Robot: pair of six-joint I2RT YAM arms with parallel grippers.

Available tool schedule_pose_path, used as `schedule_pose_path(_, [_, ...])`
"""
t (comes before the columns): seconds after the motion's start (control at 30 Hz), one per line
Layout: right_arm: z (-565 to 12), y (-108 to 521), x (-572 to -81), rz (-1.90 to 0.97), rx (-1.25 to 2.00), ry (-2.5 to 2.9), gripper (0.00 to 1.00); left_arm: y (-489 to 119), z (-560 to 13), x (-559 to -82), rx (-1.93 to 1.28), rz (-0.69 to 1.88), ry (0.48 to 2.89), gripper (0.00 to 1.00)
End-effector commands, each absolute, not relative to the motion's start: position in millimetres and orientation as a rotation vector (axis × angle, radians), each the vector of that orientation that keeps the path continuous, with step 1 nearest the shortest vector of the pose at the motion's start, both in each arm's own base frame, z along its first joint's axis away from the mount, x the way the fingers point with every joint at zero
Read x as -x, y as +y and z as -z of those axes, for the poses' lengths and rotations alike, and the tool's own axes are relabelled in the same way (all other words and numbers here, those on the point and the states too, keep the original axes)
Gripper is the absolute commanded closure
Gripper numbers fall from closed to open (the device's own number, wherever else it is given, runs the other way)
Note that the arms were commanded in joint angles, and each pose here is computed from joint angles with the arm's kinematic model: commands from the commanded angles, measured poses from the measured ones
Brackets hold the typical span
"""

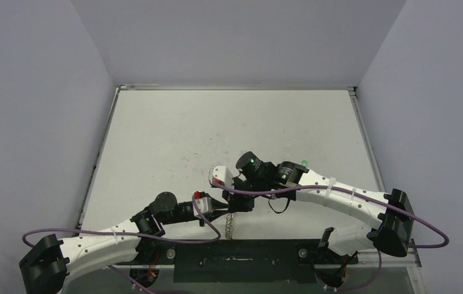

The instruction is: Put the keys on the keyring

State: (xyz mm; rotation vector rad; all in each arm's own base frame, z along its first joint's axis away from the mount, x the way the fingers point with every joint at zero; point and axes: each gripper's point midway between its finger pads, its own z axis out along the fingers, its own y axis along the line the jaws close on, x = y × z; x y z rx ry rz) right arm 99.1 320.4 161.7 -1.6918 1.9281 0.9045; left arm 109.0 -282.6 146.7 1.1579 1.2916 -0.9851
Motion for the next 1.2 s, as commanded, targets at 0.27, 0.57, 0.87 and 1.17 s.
schedule_pose_path(0.27, [-182,337,-101,-0.941,1.689,1.836,1.0,-294,-193,-107,-1.12,1.032,1.148,1.0])
schedule_pose_path(0.57, [-181,336,-113,-0.893,1.638,1.846,0.92,-291,-188,-103,-1.11,1.051,1.159,1.0])
schedule_pose_path(0.87, [-205,329,-125,-0.953,1.484,1.71,0.48,-281,-182,-108,-1.022,1.047,1.195,1.0])
schedule_pose_path(1.17, [-184,311,-124,-0.997,1.429,1.715,0.48,-276,-165,-110,-1.002,1.034,1.24,1.0])
